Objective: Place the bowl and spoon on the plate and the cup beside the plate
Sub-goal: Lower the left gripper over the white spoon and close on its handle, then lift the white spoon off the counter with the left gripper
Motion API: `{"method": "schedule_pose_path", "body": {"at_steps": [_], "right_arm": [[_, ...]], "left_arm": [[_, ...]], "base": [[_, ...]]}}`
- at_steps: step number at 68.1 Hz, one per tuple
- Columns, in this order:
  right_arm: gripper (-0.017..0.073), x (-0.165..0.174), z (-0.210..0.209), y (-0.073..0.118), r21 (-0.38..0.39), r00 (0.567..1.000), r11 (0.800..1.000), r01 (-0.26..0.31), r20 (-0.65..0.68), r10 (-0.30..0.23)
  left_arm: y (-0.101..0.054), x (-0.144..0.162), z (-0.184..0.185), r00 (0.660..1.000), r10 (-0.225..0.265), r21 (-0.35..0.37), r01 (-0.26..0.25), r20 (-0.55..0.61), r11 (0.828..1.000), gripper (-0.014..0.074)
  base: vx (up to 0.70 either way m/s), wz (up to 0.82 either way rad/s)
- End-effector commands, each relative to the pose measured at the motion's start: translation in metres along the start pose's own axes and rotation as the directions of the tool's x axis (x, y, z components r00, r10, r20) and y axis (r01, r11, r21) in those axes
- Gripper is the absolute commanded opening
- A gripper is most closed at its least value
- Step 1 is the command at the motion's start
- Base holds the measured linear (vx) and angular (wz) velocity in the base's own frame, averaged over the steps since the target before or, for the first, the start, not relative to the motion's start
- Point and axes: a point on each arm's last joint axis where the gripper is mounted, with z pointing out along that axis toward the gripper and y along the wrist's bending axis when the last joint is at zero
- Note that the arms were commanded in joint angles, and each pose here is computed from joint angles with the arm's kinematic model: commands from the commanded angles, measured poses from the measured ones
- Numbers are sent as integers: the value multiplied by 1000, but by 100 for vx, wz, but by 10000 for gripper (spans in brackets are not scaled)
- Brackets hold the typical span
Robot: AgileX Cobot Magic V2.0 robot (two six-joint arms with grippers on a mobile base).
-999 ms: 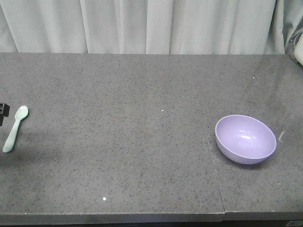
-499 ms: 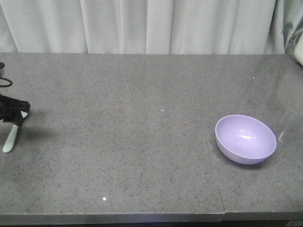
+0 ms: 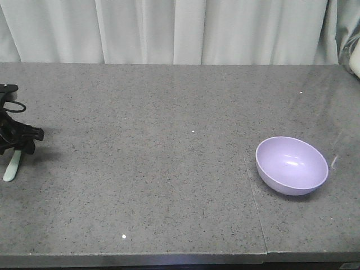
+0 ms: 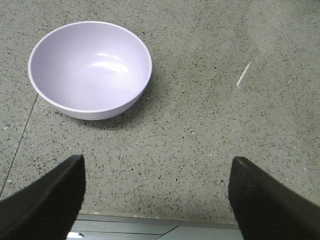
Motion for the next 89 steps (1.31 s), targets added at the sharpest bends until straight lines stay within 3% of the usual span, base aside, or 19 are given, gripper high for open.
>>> {"method": "schedule_pose_path", "body": {"at_steps": [1, 25, 59, 89], "right_arm": [[562, -13, -5, -2, 12, 997, 1000, 10, 81, -11], [562, -13, -5, -2, 12, 997, 1000, 10, 80, -11], [562, -13, -5, -2, 12, 997, 1000, 10, 80, -11], [562, -13, -5, -2, 12, 997, 1000, 10, 81, -11]], "left_arm": [[0, -13, -22, 992, 10, -15, -8, 122, 1000, 435], [0, -18, -22, 985, 11, -19, -8, 174, 1000, 371], [0, -24, -13, 994, 9, -12, -8, 112, 1000, 351], [1, -21, -13, 997, 16, -18, -15, 77, 1000, 104]], "base": [[0, 0], [0, 0], [0, 0], [0, 0]]}}
